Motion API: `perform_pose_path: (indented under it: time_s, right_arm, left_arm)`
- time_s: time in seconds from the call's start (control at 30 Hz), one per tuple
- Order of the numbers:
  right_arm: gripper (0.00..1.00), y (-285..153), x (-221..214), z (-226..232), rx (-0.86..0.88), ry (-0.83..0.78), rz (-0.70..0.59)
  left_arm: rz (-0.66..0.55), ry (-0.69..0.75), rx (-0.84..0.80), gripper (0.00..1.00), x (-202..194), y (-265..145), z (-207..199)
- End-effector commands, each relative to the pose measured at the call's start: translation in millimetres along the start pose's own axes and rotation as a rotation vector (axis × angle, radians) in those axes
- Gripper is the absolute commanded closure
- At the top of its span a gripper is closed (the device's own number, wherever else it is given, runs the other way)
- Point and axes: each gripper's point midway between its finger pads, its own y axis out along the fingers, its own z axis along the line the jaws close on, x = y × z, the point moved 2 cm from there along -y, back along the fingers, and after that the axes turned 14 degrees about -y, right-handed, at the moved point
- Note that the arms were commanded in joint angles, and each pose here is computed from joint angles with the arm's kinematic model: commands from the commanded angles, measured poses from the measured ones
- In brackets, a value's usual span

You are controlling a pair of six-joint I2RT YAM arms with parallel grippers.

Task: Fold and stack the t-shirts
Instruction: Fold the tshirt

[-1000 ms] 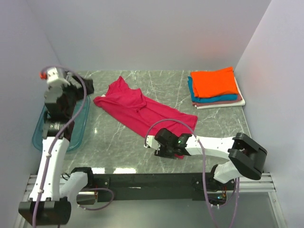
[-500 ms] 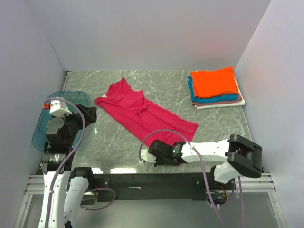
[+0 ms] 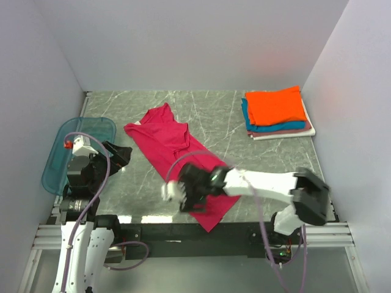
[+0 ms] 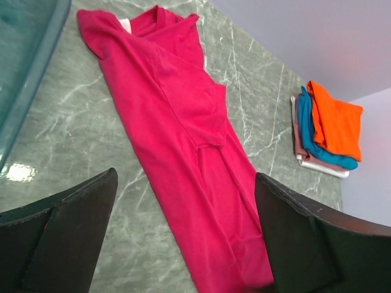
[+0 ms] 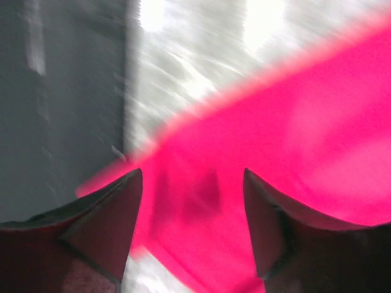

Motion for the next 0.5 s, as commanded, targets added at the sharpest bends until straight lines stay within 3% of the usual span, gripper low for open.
perform_pose_path:
  time_s: [0.0,0.1,0.17,0.23,0.27,0.47]
  right_arm:
    - [0.25,-69,-19,-23,-0.039,0.055,-0.143]
    - [0.13,-103,-71,-51,-0.201,0.237,-0.168]
    - [0.12,-119,-122,-67,-0.264,0.441,-0.169]
    - [0.13,-129,-153,-74,-0.251,0.552,-0.193]
    - [0.15,-129,-186,-68,-0.203,0.697,-0.185]
    - [0.25,-122,-246,-61,-0.033,0.947,-0.196]
  left_arm:
    - [0.032,-0.041,-0.051,0.01,-4,8,-9]
    - [0.086,-0.091,-0.073,0.01,-15,24,-8]
    - [0.146,-0.161,-0.042,0.01,-29,39,4]
    - [0.189,-0.214,-0.003,0.03,-38,60,14]
    - [0.224,-0.23,0.017,0.05,-46,67,21]
    - [0.256,-0.284,0.167,0.16,-57,114,52]
